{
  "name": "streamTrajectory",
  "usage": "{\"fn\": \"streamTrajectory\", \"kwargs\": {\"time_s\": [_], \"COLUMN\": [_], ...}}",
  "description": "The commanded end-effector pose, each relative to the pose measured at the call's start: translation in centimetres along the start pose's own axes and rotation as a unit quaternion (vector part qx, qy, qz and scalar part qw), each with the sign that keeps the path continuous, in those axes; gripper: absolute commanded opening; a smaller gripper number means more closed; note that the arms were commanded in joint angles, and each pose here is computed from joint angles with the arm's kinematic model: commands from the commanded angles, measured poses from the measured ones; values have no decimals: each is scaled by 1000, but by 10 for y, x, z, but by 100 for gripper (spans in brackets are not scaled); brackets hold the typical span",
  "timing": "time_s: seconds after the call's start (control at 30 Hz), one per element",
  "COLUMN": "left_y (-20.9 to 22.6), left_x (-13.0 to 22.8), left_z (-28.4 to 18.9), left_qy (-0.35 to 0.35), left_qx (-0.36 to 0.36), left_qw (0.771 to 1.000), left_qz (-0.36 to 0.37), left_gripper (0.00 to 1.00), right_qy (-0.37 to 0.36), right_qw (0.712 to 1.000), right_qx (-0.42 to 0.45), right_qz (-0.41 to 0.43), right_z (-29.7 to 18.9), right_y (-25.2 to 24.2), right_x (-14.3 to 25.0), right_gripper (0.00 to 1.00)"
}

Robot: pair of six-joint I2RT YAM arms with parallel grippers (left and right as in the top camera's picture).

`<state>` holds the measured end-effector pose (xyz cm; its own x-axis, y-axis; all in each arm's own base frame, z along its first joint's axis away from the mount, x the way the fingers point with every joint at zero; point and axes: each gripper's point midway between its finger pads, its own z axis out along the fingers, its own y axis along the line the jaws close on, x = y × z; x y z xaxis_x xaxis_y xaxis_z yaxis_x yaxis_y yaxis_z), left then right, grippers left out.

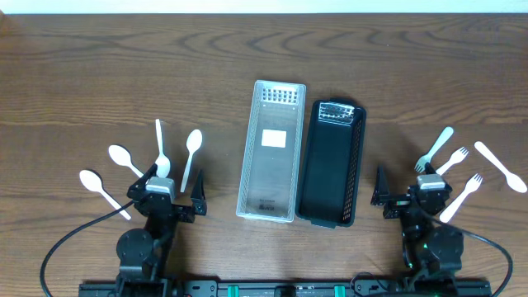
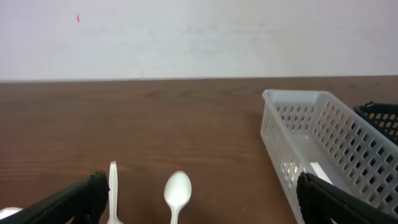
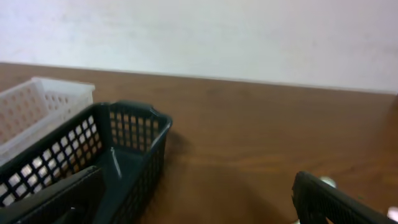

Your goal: Pack container

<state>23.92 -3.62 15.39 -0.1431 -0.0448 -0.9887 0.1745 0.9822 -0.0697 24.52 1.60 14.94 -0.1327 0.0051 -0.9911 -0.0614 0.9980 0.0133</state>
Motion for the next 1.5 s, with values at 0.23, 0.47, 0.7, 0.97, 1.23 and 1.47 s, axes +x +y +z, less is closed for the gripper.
{"fn": "streamTrajectory", "kwargs": {"time_s": [0.23,0.47,0.7,0.97,1.23,1.47], "left_y": [24,27,29,31,32,32], "left_x": [-64,-69,-36,-13,-10,-10], "left_z": [-25,-22,-10,-5,-3,-3], "left_qy": [127,311,417,468,475,475], "left_qx": [-97,-115,-119,-121,-122,-122], "left_qw": [987,943,900,874,871,871], "left_qz": [-29,-32,-40,-41,-41,-41], "left_gripper": [98,98,98,98,98,98], "right_qy": [134,339,426,538,607,595], "right_qw": [990,939,902,839,786,781], "right_qx": [43,38,20,45,-2,-102], "right_qz": [15,32,62,76,117,164], "right_z": [-8,7,43,69,77,91], "right_y": [-16,-11,-1,-6,17,52], "right_x": [-75,-69,-31,46,102,105], "right_gripper": [99,99,22,2,4,8]}}
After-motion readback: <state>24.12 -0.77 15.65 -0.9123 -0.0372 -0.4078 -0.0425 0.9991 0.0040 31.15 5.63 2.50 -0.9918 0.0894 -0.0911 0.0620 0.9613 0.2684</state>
